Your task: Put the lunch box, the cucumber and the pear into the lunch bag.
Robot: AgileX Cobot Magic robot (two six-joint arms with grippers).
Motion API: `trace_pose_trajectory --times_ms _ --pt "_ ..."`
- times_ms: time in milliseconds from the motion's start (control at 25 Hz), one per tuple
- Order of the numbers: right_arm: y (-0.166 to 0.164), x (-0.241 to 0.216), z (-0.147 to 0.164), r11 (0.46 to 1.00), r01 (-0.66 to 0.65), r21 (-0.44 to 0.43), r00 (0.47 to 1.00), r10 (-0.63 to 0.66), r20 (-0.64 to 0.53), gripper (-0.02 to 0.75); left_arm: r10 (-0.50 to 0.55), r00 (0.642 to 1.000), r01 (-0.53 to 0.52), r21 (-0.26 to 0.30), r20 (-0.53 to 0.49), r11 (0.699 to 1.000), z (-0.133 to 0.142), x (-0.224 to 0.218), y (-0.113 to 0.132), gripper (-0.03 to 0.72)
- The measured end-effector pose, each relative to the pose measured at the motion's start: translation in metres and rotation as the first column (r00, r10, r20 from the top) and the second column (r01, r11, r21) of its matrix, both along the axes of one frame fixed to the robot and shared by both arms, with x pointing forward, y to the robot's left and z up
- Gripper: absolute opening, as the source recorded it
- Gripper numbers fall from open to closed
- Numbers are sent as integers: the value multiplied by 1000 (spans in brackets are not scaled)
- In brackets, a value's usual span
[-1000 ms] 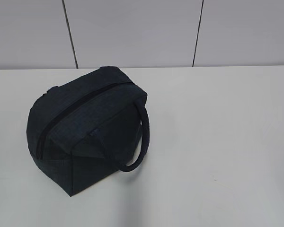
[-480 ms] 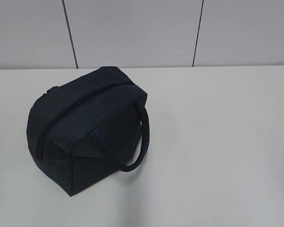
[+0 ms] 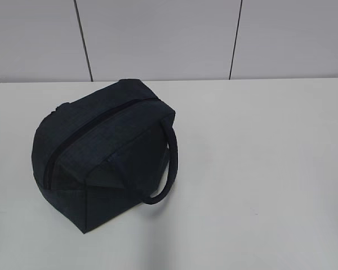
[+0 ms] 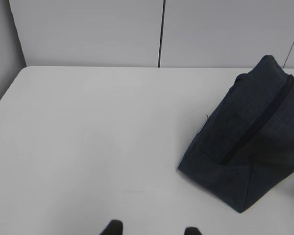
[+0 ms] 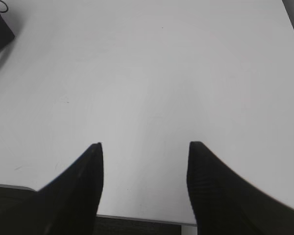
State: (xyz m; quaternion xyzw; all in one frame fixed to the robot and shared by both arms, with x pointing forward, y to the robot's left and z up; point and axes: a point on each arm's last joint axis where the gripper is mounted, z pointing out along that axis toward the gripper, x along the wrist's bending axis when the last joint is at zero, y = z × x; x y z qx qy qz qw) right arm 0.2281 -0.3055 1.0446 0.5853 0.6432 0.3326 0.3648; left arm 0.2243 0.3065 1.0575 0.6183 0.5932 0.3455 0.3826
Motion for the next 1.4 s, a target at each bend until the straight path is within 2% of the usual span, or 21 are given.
trace_pose_trajectory --times_ms 1400 --pt "0 0 0 1000 0 0 1000 0 0 425 0 1000 0 0 3 1000 0 0 0 239"
